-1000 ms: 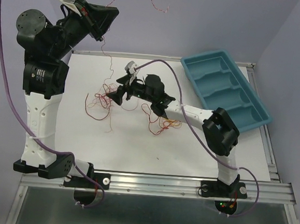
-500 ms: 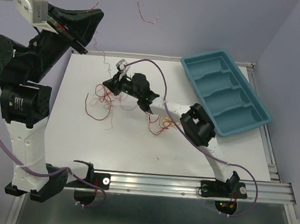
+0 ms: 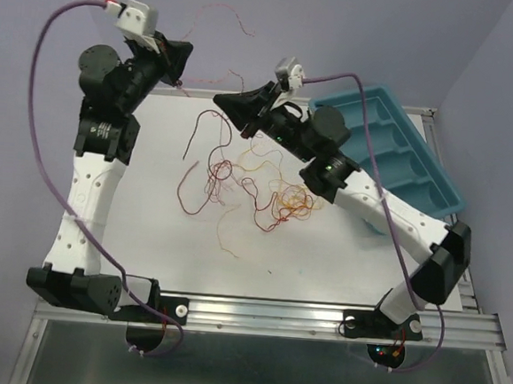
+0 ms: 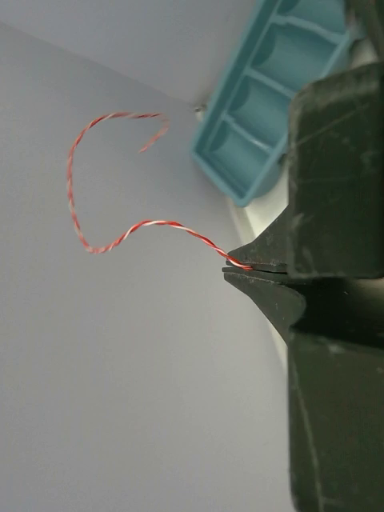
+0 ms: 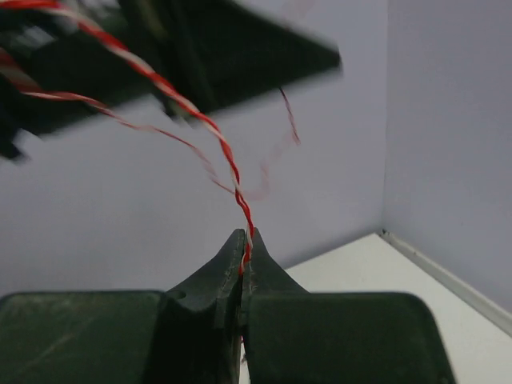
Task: Untangle the cables
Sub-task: Untie the cable.
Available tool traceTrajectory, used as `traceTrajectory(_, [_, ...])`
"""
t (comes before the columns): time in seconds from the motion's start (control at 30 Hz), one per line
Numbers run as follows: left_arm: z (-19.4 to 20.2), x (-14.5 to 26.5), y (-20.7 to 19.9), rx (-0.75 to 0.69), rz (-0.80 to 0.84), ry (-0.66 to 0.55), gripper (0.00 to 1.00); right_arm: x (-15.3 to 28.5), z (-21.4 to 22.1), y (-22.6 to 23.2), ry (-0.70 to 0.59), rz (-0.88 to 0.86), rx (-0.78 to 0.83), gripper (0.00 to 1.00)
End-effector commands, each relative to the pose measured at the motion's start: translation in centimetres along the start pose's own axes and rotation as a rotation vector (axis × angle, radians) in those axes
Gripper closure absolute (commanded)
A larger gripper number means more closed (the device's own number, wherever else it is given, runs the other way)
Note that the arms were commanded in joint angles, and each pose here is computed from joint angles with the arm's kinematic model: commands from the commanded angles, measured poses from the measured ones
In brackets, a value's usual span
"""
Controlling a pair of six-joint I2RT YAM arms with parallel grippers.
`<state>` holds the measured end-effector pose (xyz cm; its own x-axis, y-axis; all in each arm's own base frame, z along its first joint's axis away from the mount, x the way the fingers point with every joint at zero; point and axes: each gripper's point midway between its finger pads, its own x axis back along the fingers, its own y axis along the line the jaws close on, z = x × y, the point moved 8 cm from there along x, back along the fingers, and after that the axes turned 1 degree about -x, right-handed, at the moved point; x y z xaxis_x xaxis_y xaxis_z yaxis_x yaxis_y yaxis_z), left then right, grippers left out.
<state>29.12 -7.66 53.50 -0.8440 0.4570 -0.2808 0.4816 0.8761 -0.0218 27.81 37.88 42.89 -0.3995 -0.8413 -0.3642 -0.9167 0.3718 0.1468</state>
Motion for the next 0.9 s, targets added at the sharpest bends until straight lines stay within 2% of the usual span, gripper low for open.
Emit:
traceTrajectory(0.0, [6.1,-2.3,0.5,0.063,0.113,0.074,1.0,2.5,-0.4,-0.4,0.107,0.133,-0.008,1.0])
traceTrajectory(0.03, [6.9,-2.4,0.2,0.097,0.151,0.088,1.0,3.2,-1.0,-0.4,0.108,0.168,-0.015,0.99])
traceTrajectory(0.07, [9.0,-2.3,0.0,0.126,0.189,0.127,1.0,4.1,0.3,-0.7,0.145,0.197,-0.027,0.99])
traceTrajectory(0.1, [9.3,-2.1,-1.0,0.153,0.29,0.116,1.0,4.9,0.2,-0.6,0.156,0.224,-0.033,0.99])
traceTrajectory(0.2, [11.4,-1.4,-2.7,0.195,0.404,0.137,1.0,7.2,2.8,-1.0,0.231,0.271,-0.038,1.0])
traceTrajectory(0.33, [12.4,0.2,-4.1,0.18,0.438,0.121,1.0,9.8,5.3,-1.3,0.296,0.32,-0.043,0.99])
traceTrajectory(0.43, [12.7,1.7,-5.0,0.143,0.461,0.109,1.0,11.1,6.4,-1.9,0.311,0.398,-0.054,1.0])
traceTrajectory(0.57, [14.2,3.2,-6.6,0.123,0.556,0.123,0.98,11.7,6.7,-1.9,0.323,0.412,-0.057,0.99])
traceTrajectory(0.7, [16.2,3.7,-7.4,0.097,0.608,0.145,0.94,12.1,6.7,-1.9,0.323,0.421,-0.053,1.0])
traceTrajectory(0.73, [16.6,3.6,-7.4,0.079,0.616,0.145,0.91,12.1,6.7,-2.0,0.322,0.43,-0.055,1.0])
traceTrajectory(0.8, [17.6,3.6,-8.0,0.077,0.645,0.165,0.76,12.3,6.9,-2.0,0.325,0.433,-0.058,0.99])
traceTrajectory(0.87, [17.9,3.5,-8.2,0.054,0.674,0.173,0.73,12.4,6.9,-2.2,0.321,0.461,-0.06,0.99])
